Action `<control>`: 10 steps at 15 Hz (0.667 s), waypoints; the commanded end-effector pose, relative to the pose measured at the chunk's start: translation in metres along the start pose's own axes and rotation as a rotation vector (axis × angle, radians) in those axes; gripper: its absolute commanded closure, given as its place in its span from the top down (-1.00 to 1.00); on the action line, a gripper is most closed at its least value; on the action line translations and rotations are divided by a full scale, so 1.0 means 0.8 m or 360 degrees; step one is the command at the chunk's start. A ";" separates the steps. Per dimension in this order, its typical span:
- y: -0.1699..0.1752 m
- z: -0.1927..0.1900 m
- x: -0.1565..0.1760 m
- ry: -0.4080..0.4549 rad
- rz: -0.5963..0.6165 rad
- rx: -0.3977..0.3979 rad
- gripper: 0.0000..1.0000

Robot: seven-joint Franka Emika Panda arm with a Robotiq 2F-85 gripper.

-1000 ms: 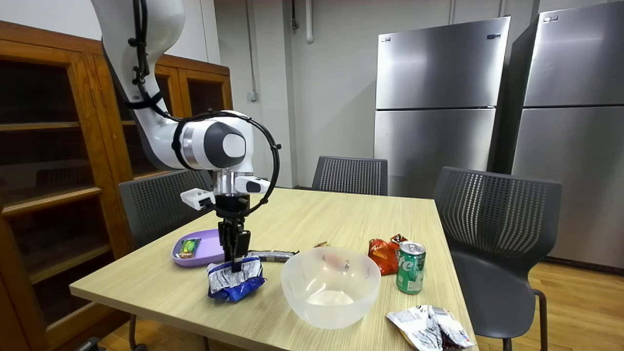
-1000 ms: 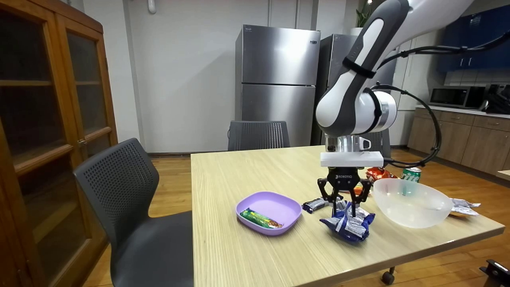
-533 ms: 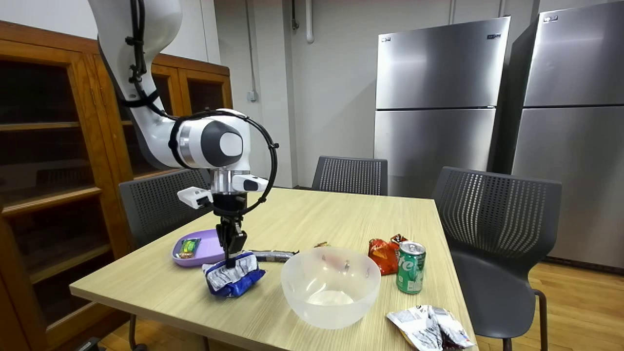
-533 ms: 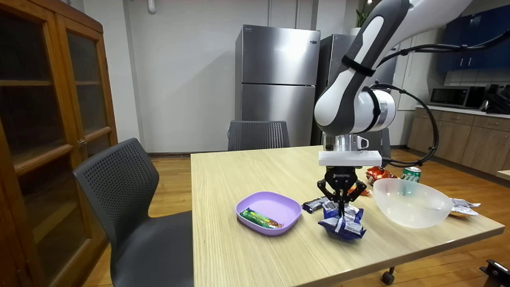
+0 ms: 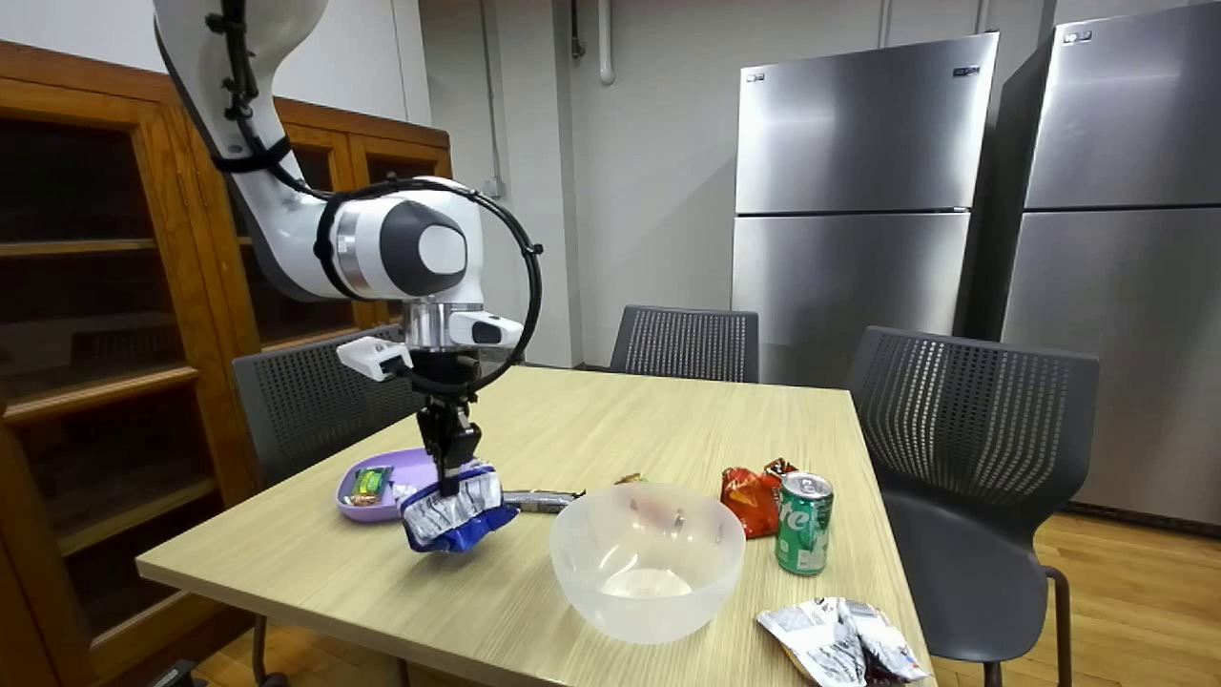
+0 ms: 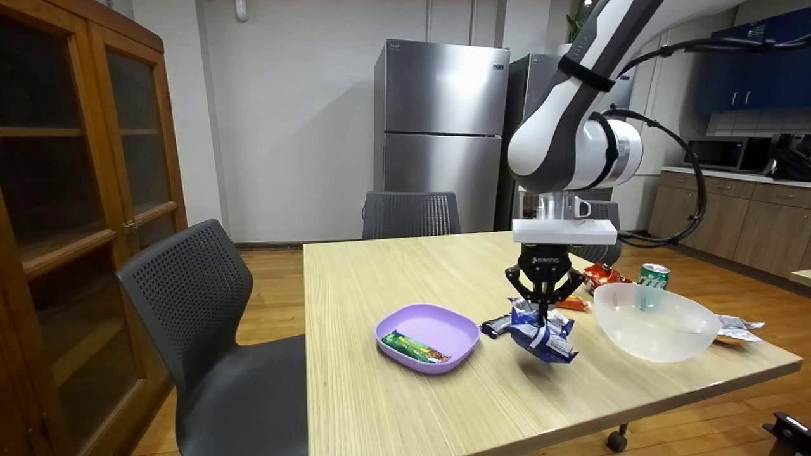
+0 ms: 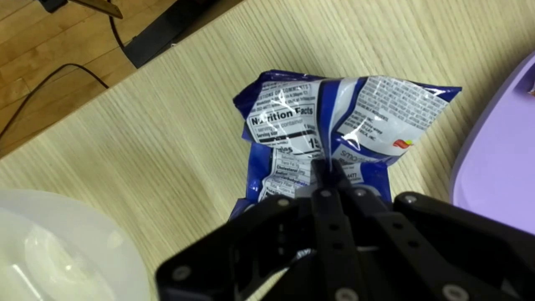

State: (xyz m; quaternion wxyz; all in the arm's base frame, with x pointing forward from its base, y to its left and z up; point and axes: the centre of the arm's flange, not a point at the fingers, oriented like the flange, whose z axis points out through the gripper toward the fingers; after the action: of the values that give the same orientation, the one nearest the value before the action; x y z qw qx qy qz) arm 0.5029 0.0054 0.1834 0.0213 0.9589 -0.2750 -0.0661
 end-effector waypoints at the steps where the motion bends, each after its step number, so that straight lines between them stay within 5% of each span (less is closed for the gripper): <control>1: 0.033 -0.039 -0.003 0.0031 0.0004 0.0018 -1.00; 10: 0.135 -0.092 0.049 0.0040 0.0260 0.0014 -1.00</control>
State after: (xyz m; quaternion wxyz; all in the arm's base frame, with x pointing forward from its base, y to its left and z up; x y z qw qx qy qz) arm 0.4955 -0.0810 0.2354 0.0207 0.9390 -0.3403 -0.0456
